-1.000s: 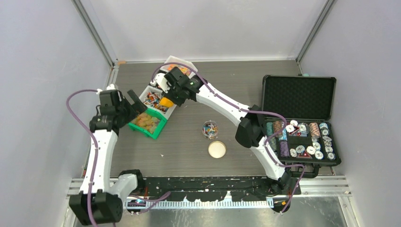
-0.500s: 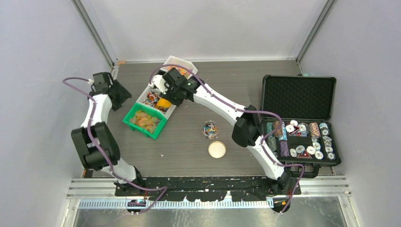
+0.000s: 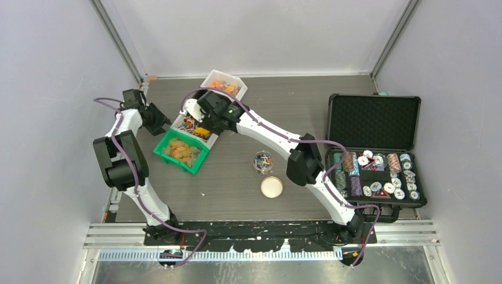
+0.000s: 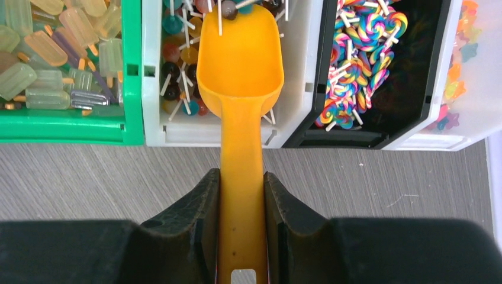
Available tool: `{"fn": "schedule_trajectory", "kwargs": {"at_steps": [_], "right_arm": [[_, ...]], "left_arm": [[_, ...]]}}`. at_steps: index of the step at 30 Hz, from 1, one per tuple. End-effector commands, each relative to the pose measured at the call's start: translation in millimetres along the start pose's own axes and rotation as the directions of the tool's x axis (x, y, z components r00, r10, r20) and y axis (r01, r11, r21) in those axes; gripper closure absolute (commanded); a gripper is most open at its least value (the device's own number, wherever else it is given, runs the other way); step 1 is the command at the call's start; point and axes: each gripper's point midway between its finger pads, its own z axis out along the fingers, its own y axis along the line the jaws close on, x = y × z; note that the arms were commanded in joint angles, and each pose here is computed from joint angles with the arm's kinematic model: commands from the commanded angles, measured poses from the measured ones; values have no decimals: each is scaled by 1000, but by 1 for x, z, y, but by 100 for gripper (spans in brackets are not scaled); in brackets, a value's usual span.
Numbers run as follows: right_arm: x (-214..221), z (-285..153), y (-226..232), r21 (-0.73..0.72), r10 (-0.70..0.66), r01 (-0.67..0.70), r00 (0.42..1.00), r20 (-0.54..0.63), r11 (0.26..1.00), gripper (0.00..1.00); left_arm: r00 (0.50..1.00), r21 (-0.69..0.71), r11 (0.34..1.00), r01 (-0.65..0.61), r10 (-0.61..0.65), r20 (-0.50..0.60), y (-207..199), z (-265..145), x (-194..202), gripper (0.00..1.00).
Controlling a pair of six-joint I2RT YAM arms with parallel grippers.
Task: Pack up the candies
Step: Scoop the fake candies from the storage box.
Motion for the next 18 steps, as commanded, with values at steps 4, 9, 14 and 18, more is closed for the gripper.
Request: {"fn": "schedule_trajectory", "kwargs": {"at_steps": [4,9,14,18], "right_arm": [[-31,13,4,-11,60,-59,984,168,998,100],[-27,17,5,-11,82,-81,982,169,997,100],[-25,17,4,-3,118,-119,974,195,993,100],[-29,10,0,12,121,-126,968,220,992,100]], "left_arm": [[1000,51,998,24,-23,-9,-7,2,-3,57],[1000,57,998,29,-28,-8,-9,3,-5,57],[1000,46,999,24,-25,5,-8,-1,-8,58],[999,38,999,29,-30,19,-6,-5,-13,57]]}}
